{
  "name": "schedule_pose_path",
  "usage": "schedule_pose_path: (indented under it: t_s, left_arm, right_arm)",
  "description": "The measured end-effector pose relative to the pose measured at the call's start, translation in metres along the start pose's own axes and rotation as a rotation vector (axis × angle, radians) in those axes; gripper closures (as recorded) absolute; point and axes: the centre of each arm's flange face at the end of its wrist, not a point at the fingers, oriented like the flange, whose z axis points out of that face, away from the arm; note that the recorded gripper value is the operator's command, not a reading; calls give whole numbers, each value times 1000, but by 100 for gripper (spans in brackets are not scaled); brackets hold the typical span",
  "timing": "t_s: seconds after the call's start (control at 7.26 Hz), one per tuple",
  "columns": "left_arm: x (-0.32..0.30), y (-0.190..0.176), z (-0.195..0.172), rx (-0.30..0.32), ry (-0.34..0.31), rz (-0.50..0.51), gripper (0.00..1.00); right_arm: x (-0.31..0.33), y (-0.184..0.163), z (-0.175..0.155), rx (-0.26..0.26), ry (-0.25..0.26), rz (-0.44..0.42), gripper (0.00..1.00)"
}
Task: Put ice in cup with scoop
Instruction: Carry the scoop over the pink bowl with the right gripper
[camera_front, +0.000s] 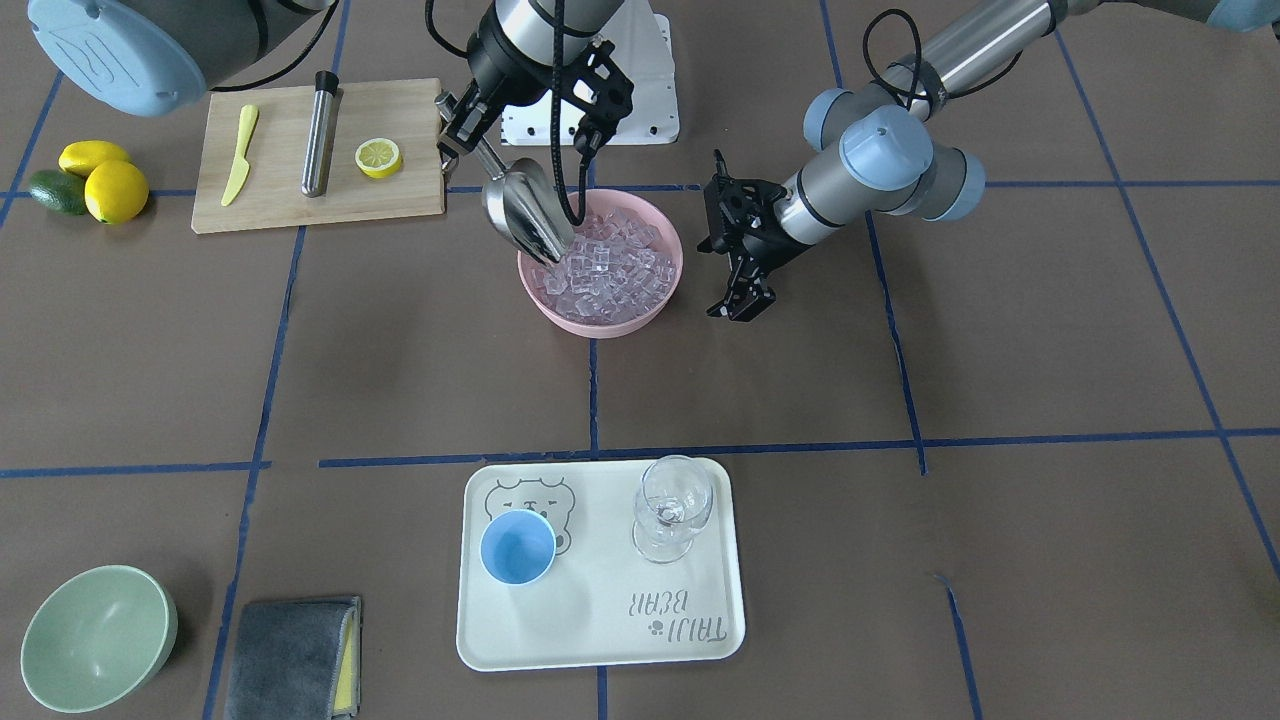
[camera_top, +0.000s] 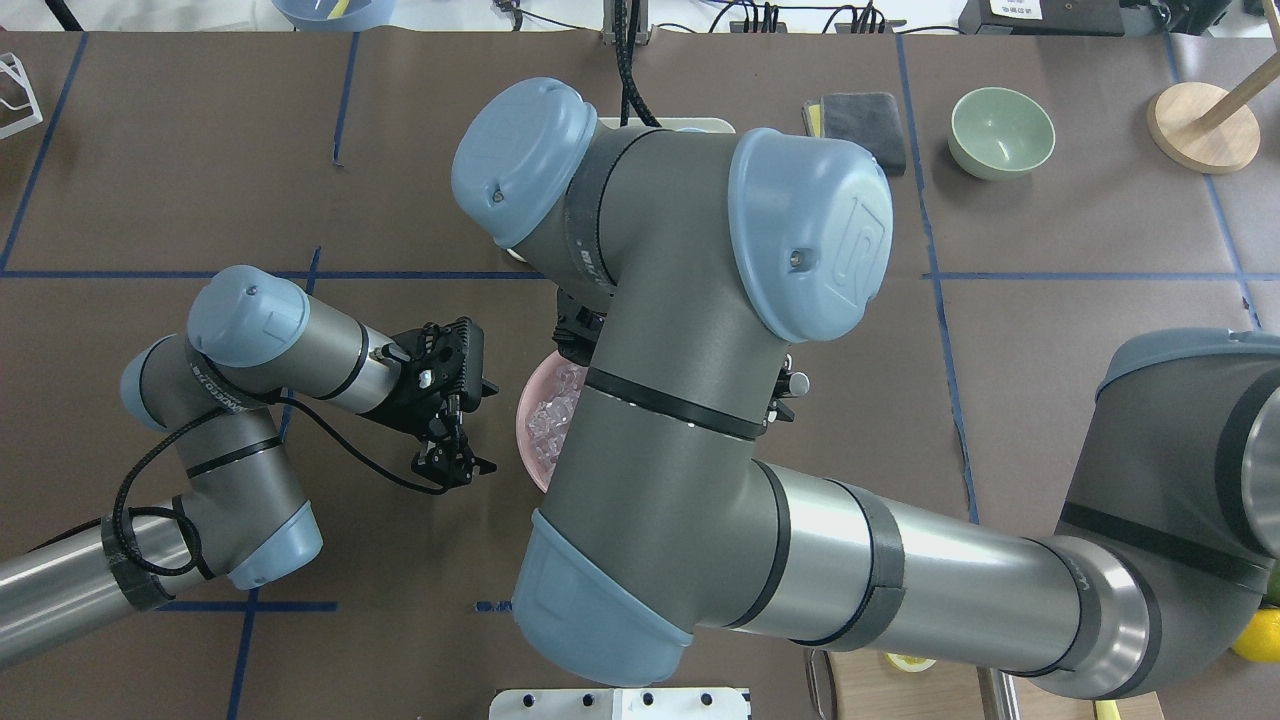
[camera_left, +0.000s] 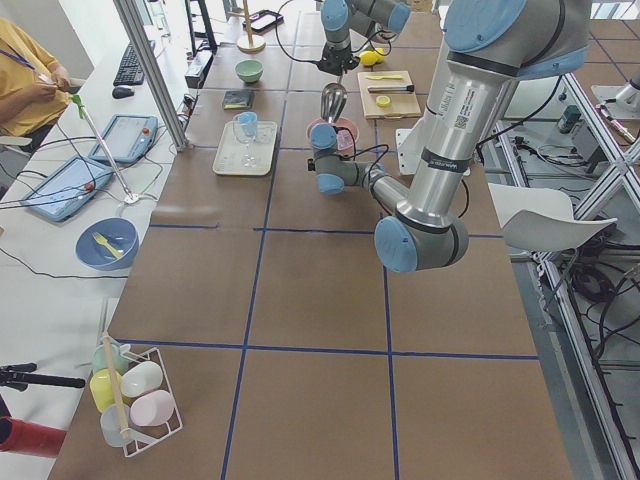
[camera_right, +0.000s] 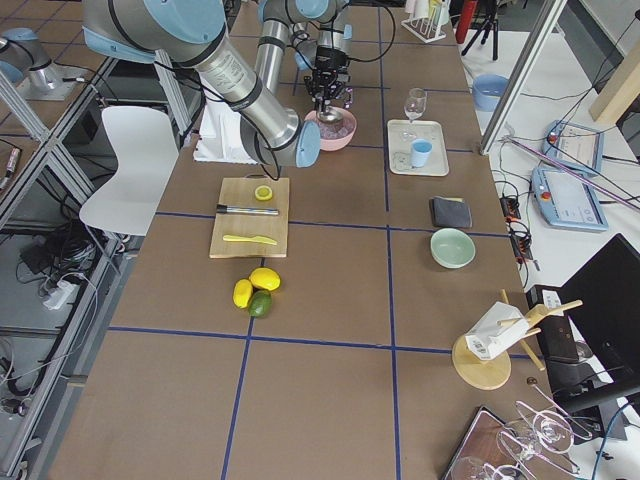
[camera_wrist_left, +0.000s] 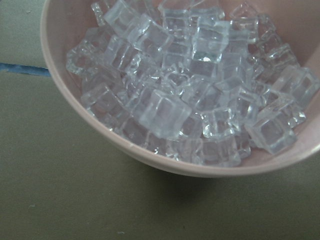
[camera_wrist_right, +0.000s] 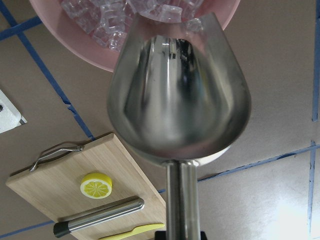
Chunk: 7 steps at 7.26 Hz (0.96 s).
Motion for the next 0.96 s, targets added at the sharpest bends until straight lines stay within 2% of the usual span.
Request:
schedule_pose_path:
  t_s: [0.96]
  left_arm:
    - [3,6,-2,24,-1,16,0]
  right_arm:
    - [-23,-37,22,-111,61,-85,100]
